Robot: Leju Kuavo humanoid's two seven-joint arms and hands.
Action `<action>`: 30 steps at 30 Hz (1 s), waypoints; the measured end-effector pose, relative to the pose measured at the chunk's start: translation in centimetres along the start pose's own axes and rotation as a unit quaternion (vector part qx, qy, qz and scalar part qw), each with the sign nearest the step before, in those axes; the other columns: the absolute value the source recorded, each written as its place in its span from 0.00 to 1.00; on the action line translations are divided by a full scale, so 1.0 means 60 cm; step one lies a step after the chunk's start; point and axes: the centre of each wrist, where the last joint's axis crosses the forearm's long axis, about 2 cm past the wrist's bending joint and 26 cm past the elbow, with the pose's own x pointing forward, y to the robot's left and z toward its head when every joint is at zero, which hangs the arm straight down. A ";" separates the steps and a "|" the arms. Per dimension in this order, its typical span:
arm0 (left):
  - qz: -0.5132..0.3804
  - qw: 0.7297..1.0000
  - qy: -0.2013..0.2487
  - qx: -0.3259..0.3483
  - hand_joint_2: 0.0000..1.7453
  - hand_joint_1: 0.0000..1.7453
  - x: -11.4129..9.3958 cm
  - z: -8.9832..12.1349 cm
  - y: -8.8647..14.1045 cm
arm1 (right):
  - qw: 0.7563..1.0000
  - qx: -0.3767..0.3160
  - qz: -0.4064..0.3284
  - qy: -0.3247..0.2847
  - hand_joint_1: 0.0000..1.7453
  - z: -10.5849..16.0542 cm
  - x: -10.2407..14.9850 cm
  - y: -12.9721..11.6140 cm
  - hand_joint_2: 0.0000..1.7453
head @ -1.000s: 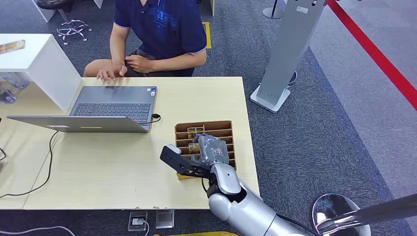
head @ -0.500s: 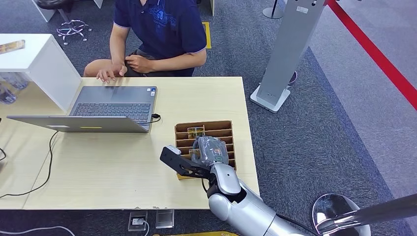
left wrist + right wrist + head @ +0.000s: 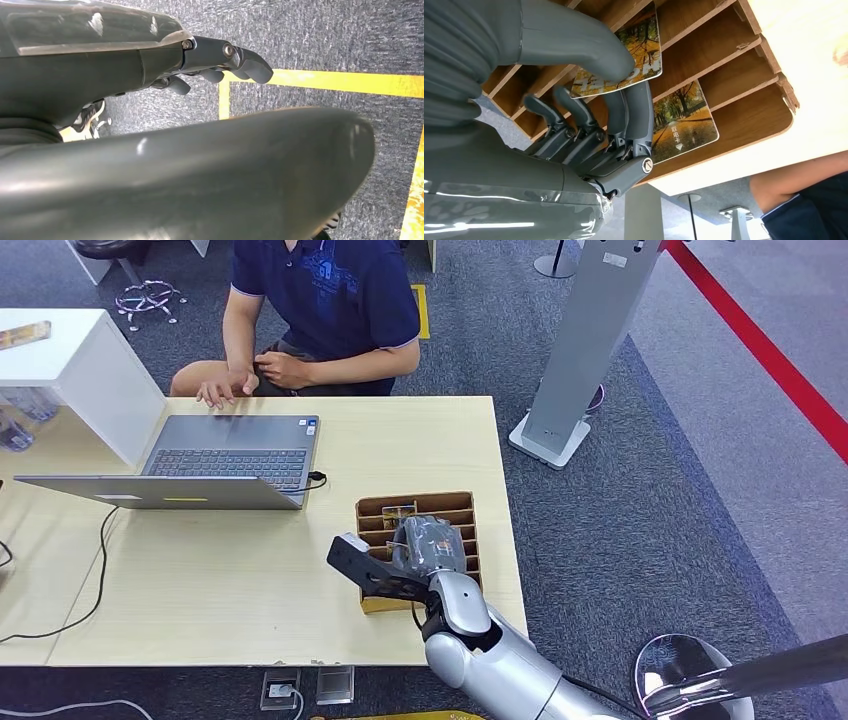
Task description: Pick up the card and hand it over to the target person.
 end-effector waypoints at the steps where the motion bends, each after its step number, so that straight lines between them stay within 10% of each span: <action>1: -0.003 1.000 -0.002 0.002 0.00 0.00 0.000 0.000 0.001 | 1.000 -0.001 0.000 -0.001 1.00 0.001 0.000 -0.001 1.00; 10: 0.011 1.000 -0.009 -0.003 0.00 0.00 0.001 0.000 0.002 | 0.997 -0.046 -0.023 -0.052 1.00 0.017 0.012 -0.031 1.00; 19: 0.004 1.000 -0.013 -0.003 0.00 0.00 0.002 0.000 0.005 | 0.958 -0.190 -0.045 -0.212 1.00 0.049 0.064 -0.177 1.00; 30: -0.054 0.998 -0.023 -0.009 0.00 0.00 0.012 0.001 0.020 | 0.953 -0.169 0.082 -0.237 1.00 -0.116 0.135 -0.197 1.00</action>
